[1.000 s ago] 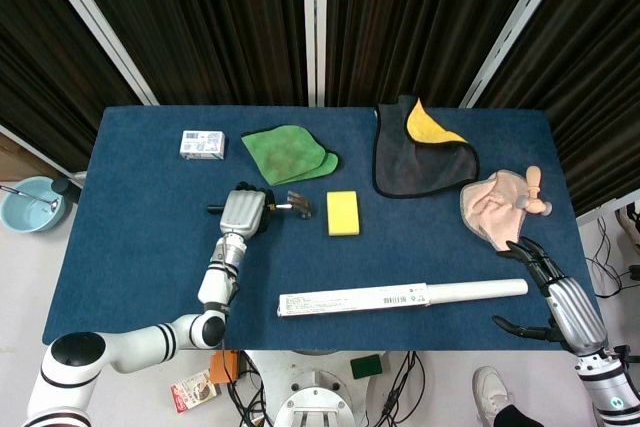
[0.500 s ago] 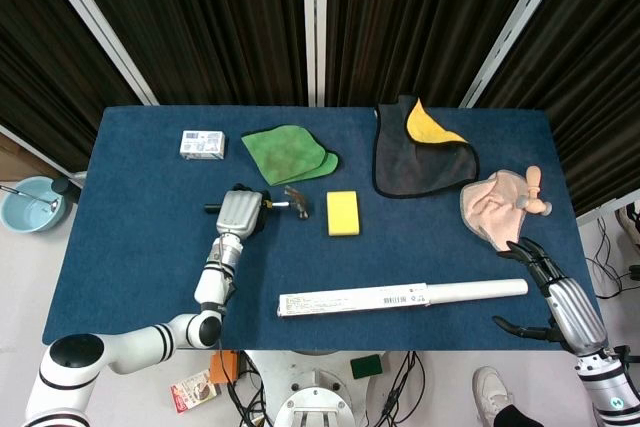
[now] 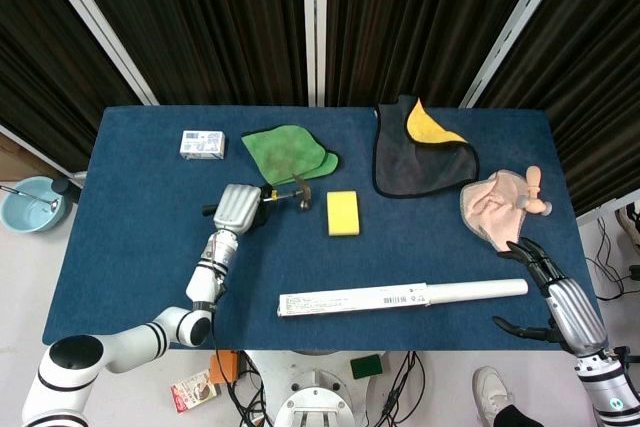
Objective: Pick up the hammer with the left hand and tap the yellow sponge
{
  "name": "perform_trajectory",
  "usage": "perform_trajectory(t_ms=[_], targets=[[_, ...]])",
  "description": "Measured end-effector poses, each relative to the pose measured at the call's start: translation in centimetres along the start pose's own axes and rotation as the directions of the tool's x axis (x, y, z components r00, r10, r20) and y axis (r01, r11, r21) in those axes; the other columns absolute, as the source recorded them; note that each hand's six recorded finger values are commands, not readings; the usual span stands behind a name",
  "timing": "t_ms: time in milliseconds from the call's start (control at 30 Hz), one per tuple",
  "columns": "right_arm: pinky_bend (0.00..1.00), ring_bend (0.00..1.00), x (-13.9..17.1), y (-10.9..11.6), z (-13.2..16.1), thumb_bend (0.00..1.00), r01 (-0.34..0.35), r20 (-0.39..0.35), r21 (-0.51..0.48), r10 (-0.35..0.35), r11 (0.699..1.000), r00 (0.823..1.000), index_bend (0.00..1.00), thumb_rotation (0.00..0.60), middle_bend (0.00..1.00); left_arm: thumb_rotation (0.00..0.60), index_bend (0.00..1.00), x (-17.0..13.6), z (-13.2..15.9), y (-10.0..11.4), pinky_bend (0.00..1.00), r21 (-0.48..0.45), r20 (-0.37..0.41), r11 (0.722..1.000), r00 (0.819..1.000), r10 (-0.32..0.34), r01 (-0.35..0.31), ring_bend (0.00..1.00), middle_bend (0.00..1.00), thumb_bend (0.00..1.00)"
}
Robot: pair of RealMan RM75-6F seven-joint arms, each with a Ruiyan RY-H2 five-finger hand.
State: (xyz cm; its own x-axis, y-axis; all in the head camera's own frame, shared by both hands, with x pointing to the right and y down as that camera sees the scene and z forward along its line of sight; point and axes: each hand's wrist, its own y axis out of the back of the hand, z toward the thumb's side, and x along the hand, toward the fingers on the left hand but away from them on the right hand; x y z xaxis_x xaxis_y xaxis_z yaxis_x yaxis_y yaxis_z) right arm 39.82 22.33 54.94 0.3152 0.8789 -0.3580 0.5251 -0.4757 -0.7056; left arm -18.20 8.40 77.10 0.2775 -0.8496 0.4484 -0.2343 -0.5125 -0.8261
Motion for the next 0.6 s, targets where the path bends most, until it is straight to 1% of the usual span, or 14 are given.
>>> perform_trajectory(t_ms=[100,167,267,333,400,500,600], targets=[[0.18,0.03,0.0,0.0,0.0,0.11,0.001,0.002,0.001,-0.001,1.0,1.0,0.09,0.6,0.2,0.6,0.79,0.1,-0.1,0.7,0.69,-0.04,0.038,0.999,0.999,0.037,-0.036,0.68,0.77,0.69],[0.18,0.03,0.0,0.0,0.1,0.11,0.001,0.002,0.002,-0.001,1.0,1.0,0.09,0.6,0.2,0.6,0.8,0.1,-0.2,1.2,0.71,-0.071,0.062,0.996,0.996,0.067,-0.063,0.69,0.77,0.7],[0.18,0.03,0.0,0.0,0.2,0.11,0.0,0.001,0.004,0.0,1.0,1.0,0.09,0.6,0.2,0.6,0.8,0.1,-0.1,2.3,0.78,-0.121,0.109,0.987,0.986,0.123,-0.11,0.71,0.78,0.7],[0.18,0.03,0.0,-0.1,0.3,0.11,-0.001,0.0,0.006,0.001,1.0,1.0,0.09,0.6,0.2,0.6,0.8,0.0,0.1,2.9,0.81,-0.146,0.146,0.979,0.976,0.161,-0.14,0.72,0.79,0.7],[0.18,0.03,0.0,-0.1,0.3,0.11,-0.002,0.002,0.007,0.002,1.0,1.0,0.09,0.6,0.2,0.6,0.8,-0.1,0.3,3.4,0.86,-0.146,0.187,0.976,0.964,0.189,-0.163,0.74,0.81,0.7],[0.18,0.03,0.0,-0.2,0.3,0.11,-0.005,0.008,0.007,0.005,1.0,1.0,0.09,0.6,0.2,0.6,0.8,-0.2,0.9,3.7,0.9,-0.127,0.243,0.974,0.946,0.214,-0.188,0.75,0.82,0.7],[0.18,0.03,0.0,-0.3,0.2,0.11,-0.006,0.013,0.008,0.006,1.0,1.0,0.09,0.6,0.2,0.6,0.81,-0.2,1.8,3.5,0.93,-0.109,0.296,0.974,0.929,0.222,-0.198,0.78,0.83,0.7]])
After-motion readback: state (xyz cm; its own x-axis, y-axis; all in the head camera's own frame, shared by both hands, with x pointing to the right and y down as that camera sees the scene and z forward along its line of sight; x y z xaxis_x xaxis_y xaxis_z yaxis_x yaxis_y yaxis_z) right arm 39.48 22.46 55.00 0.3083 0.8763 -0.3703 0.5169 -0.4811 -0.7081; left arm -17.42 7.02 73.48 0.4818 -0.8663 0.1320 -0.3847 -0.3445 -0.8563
